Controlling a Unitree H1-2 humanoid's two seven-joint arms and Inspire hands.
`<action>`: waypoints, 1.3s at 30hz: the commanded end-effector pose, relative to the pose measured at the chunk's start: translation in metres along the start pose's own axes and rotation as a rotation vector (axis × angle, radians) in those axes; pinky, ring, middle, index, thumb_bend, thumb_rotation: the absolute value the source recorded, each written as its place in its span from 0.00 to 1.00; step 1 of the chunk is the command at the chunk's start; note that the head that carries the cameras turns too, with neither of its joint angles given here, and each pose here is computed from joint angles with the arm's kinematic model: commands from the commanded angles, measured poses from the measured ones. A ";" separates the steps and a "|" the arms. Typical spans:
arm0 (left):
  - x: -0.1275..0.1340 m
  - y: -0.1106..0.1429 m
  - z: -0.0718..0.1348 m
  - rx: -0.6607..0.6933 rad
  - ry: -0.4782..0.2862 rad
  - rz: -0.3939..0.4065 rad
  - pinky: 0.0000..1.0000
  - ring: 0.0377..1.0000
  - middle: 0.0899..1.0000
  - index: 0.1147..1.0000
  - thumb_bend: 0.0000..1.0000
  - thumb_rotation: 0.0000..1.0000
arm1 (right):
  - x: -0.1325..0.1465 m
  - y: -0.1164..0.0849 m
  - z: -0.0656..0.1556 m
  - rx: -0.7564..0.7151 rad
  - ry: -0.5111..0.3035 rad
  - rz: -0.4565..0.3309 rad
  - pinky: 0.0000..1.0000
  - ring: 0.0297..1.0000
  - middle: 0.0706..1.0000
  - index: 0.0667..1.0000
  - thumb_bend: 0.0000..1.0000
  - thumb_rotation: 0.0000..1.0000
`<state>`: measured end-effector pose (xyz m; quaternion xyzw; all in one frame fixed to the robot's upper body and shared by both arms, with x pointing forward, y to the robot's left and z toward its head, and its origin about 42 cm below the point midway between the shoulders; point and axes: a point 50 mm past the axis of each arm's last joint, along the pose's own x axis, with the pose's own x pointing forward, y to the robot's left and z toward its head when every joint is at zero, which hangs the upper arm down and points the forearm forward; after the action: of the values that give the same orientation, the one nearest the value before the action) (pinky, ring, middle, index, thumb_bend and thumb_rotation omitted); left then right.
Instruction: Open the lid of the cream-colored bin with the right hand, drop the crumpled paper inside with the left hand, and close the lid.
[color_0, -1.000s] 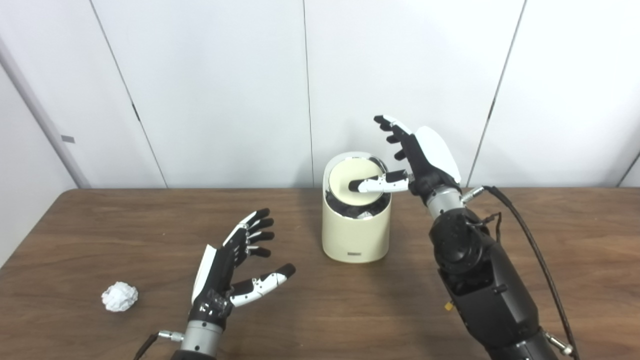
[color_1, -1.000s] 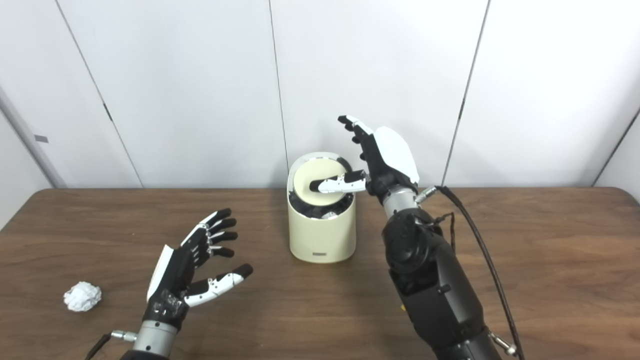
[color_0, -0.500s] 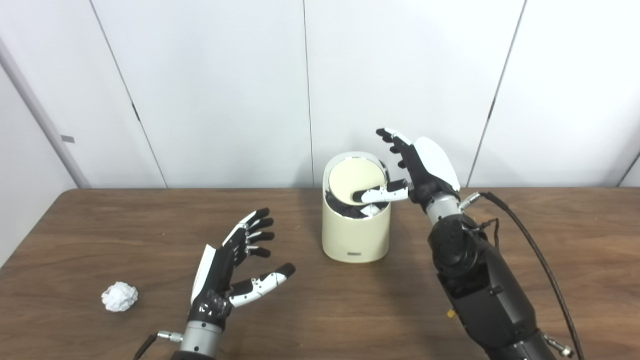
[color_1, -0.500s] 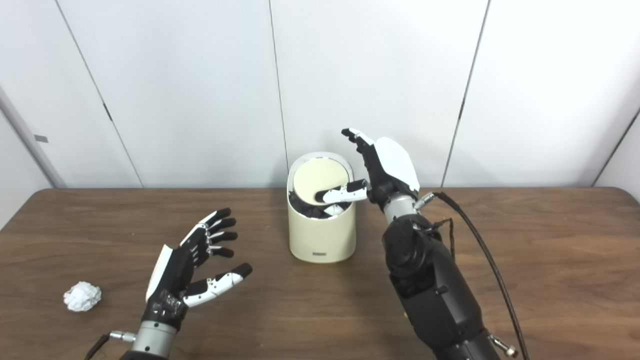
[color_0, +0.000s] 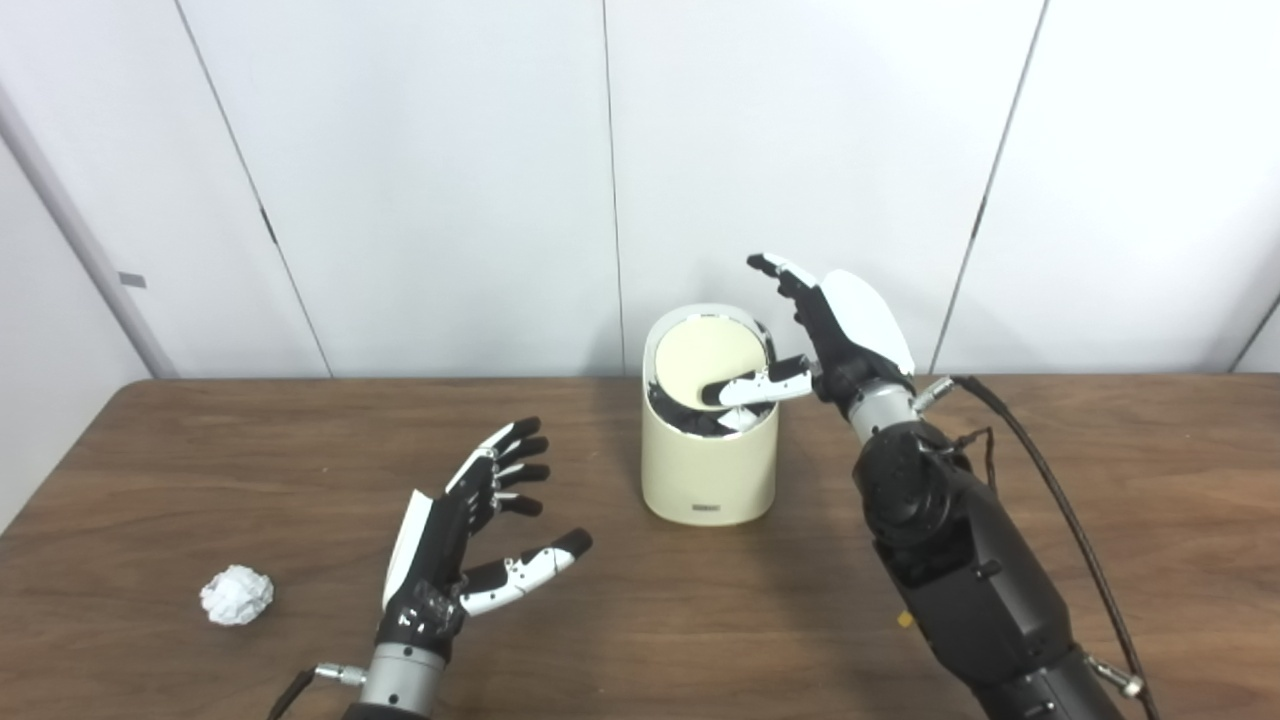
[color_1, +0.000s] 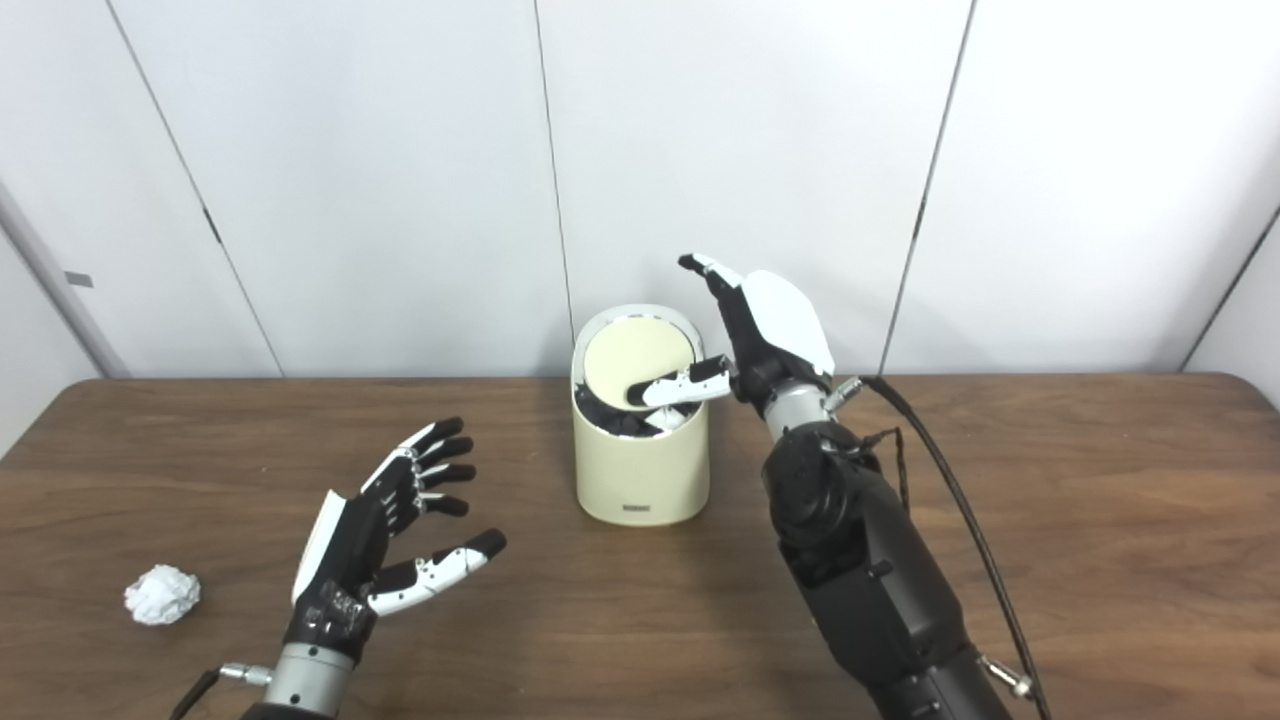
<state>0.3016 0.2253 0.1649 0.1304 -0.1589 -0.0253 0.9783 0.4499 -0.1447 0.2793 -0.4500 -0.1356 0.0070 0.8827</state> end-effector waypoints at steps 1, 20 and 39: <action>0.007 0.002 0.016 0.015 -0.073 0.008 0.63 0.75 0.82 0.86 0.73 0.17 | 0.007 -0.009 0.007 -0.054 -0.037 -0.027 0.76 0.85 0.89 0.89 0.87 0.20; 0.009 0.004 0.018 0.012 -0.075 0.003 0.64 0.76 0.82 0.87 0.73 0.16 | 0.004 -0.016 0.014 -0.203 -0.040 -0.033 0.72 0.83 0.88 0.87 0.86 0.10; 0.009 0.002 0.016 0.007 -0.073 0.001 0.63 0.75 0.81 0.86 0.73 0.16 | -0.043 -0.064 -0.021 0.285 -0.193 -0.206 0.64 0.77 0.82 0.83 0.72 0.46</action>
<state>0.3008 0.2242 0.1694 0.1297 -0.1617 -0.0285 0.9779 0.4109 -0.1941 0.2992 -0.3028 -0.2388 -0.0192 0.9225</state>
